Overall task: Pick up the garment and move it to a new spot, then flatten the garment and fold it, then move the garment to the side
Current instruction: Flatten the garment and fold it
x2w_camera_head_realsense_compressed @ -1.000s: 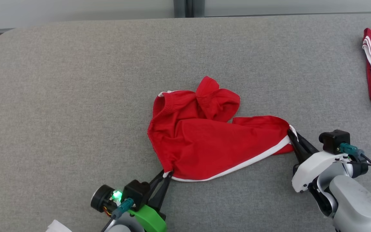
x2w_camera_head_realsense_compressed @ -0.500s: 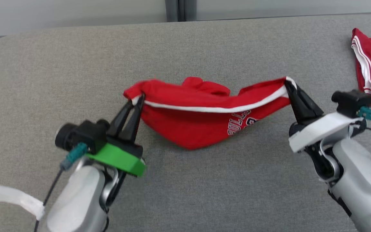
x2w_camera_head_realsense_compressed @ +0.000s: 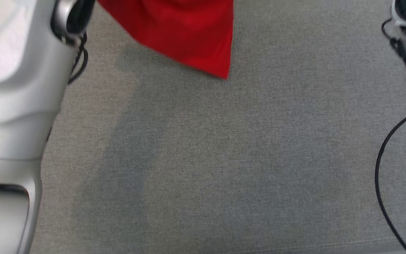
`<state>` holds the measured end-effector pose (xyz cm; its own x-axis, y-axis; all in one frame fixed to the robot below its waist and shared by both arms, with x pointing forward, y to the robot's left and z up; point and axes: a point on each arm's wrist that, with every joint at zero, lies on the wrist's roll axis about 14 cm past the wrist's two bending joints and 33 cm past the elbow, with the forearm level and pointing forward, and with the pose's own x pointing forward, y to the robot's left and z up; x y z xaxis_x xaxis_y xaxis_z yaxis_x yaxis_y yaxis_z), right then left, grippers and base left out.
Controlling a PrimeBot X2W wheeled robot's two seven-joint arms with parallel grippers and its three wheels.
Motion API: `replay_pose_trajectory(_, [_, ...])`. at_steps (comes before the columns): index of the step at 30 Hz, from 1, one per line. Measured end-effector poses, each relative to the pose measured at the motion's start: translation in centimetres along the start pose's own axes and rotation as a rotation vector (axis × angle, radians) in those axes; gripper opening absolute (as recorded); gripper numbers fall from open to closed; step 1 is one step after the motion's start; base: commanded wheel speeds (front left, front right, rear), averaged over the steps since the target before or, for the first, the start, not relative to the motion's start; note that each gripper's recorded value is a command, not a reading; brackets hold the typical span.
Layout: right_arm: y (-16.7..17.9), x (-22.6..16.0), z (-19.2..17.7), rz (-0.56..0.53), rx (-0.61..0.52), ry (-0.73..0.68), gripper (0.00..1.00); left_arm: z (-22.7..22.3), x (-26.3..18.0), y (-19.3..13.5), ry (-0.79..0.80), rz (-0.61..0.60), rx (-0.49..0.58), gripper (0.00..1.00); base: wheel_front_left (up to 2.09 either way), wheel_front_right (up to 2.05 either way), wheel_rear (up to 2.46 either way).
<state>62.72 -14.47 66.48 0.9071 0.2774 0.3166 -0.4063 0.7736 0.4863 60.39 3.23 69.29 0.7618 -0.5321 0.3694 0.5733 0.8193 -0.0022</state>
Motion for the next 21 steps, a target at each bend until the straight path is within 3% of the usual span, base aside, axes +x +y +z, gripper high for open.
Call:
replay_pose_trajectory(4, [-1.0, 3.3, 2.8, -0.008, -0.018, -0.072, 0.00, 1.1, 3.6, 1.5, -0.044, 0.008, -0.020, 0.00, 0.00, 0.00, 0.00])
replay_pose_trajectory(10, [-1.6, 6.1, 3.6, -0.008, -0.059, -0.098, 0.00, 0.8, 6.8, 2.3, -0.087, 0.004, -0.043, 0.00, 0.00, 0.00, 0.00])
replay_pose_trajectory(16, [-3.2, 5.9, 0.8, -0.032, -0.052, -0.048, 0.00, -3.8, 6.8, 2.6, -0.036, 0.016, -0.106, 0.00, 0.00, 0.00, 0.00])
replay_pose_trajectory(21, [-6.2, 2.2, -4.0, -0.099, -0.054, 0.077, 0.00, -10.1, 3.0, 2.5, 0.079, 0.051, -0.179, 0.00, 0.00, 0.00, 0.00])
